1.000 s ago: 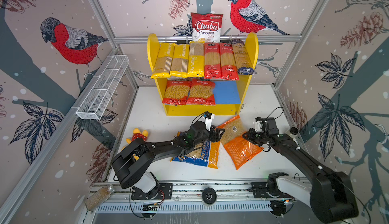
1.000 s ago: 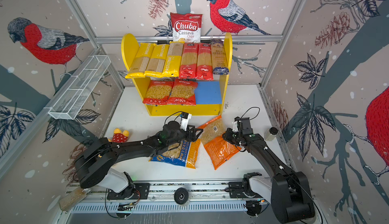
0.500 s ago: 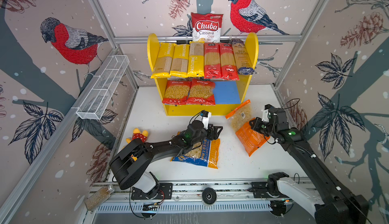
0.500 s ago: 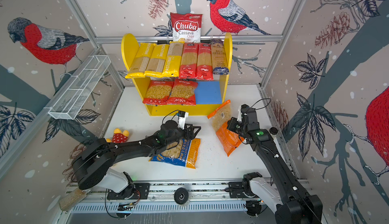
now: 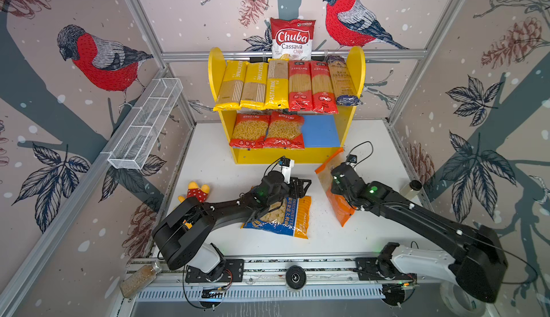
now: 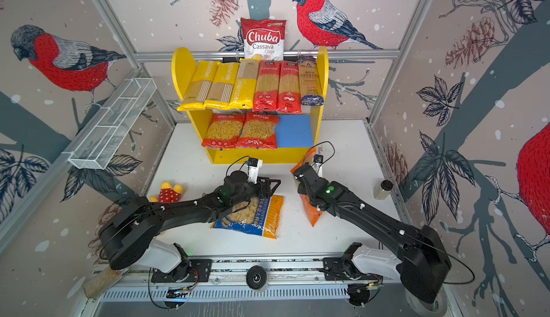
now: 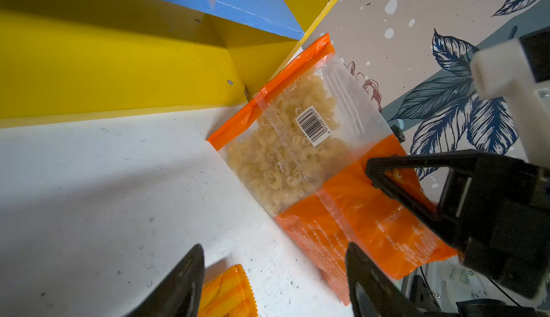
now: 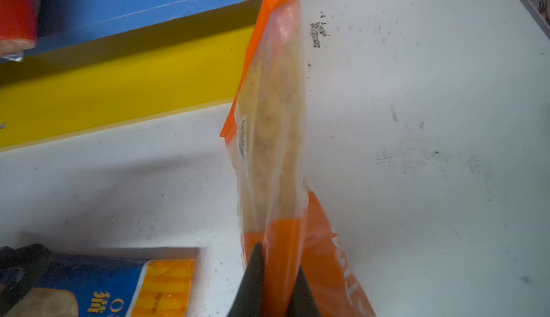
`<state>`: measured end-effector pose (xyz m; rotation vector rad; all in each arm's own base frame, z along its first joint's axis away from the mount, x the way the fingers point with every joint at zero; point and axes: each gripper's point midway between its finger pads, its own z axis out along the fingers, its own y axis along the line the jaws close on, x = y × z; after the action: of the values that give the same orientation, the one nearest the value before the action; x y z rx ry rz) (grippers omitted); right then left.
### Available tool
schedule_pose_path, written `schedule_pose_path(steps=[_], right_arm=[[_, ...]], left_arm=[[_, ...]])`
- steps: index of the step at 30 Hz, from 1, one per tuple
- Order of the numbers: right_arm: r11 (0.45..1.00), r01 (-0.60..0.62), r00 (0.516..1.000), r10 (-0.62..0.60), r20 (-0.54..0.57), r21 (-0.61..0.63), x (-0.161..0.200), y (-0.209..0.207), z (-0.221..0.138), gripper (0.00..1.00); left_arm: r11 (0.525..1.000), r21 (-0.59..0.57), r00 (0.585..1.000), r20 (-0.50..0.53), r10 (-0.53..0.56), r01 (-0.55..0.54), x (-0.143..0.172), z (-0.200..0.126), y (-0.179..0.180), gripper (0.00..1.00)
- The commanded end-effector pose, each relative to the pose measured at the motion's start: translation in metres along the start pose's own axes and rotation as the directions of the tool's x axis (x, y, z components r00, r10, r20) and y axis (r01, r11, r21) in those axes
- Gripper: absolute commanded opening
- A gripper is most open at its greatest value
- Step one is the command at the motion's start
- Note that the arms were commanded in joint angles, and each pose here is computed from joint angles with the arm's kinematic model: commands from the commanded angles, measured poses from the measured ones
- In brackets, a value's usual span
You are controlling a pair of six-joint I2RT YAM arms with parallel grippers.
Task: Arrange pasta packages on shelves
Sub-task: Turn over the pasta bag.
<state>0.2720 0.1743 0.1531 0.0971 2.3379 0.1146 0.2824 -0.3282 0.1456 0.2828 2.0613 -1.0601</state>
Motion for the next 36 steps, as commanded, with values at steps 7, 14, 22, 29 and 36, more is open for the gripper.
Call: schedule_pose_path(steps=[7,14,22,29,36], right_arm=[[0.996,0.005,1.000,-0.007,-0.020,-0.086,0.017,0.068,0.004,0.27],[0.908,-0.025,0.987,-0.044,-0.155,-0.419,0.035,0.139,-0.019,0.26],[0.730,-0.099,0.941,-0.153,-0.303,-0.676,0.072,0.201,-0.033,0.26],[0.610,-0.108,0.910,-0.257,-0.325,-0.785,0.082,0.230,-0.044,0.37],[0.492,-0.069,0.936,-0.268,-0.227,-0.868,0.043,0.230,-0.084,0.55]], left_arm=[[0.997,-0.062,0.999,-0.009,-0.048,0.047,0.008,-0.017,0.025,0.73],[0.993,-0.104,0.998,0.000,-0.063,0.063,0.010,-0.032,0.041,0.73],[0.971,-0.192,0.989,0.035,-0.141,0.145,0.002,-0.055,0.068,0.73],[0.944,-0.250,0.976,0.100,-0.195,0.214,-0.001,-0.082,0.090,0.73],[0.946,-0.191,0.962,0.129,-0.242,0.263,-0.011,-0.087,0.080,0.78]])
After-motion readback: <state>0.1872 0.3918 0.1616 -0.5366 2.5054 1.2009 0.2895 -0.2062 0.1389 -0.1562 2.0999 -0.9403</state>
